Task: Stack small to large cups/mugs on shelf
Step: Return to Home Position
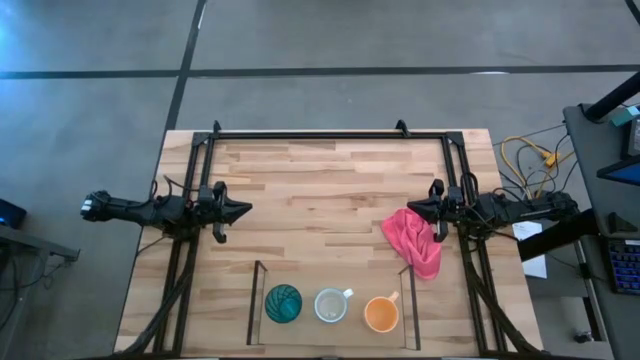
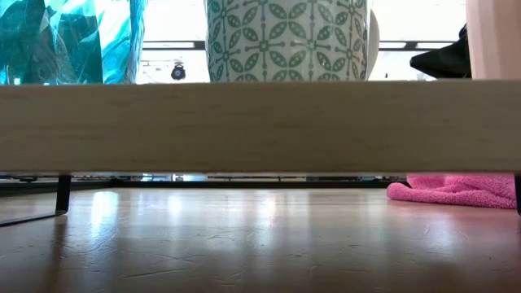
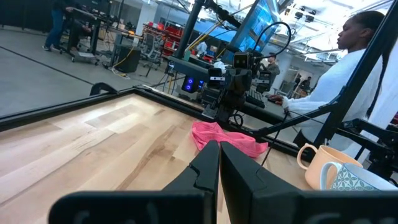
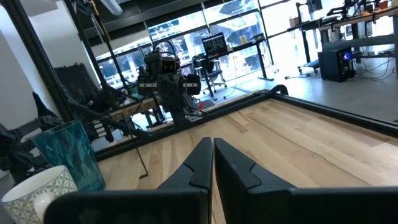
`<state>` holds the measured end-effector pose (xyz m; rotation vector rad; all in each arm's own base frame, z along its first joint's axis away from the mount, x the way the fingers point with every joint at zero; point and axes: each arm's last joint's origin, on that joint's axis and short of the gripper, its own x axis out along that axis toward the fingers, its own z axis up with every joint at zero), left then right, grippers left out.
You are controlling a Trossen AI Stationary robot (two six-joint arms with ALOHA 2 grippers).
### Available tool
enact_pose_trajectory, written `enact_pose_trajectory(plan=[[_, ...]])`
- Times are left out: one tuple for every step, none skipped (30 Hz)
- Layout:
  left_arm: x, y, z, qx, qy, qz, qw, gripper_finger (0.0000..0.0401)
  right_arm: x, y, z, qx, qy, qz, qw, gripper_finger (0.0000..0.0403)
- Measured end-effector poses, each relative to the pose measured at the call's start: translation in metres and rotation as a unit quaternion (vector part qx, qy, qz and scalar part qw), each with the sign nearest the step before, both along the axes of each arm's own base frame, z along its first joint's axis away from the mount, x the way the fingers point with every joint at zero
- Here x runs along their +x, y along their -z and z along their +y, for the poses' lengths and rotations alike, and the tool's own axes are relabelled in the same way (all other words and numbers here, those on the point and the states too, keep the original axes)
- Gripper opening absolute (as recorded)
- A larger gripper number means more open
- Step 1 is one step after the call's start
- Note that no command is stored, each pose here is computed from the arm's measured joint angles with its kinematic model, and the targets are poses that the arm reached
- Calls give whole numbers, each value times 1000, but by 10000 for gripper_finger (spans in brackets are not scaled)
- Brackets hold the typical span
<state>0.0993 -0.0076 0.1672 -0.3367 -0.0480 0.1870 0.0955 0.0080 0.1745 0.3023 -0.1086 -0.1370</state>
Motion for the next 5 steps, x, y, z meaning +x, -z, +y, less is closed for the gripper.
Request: enact_pose_trajectory(plan=[[0,0,0,0,0,0,1000,0,0,0,0,0,0,0,1000,9],[0,0,0,0,0,0,1000,0,0,0,0,0,0,0,1000,9],[0,0,0,0,0,0,1000,0,0,0,0,0,0,0,1000,9],[0,0,0,0,0,0,1000,0,0,0,0,0,0,0,1000,9],[0,0,0,0,0,0,1000,0,0,0,0,0,0,0,1000,9]])
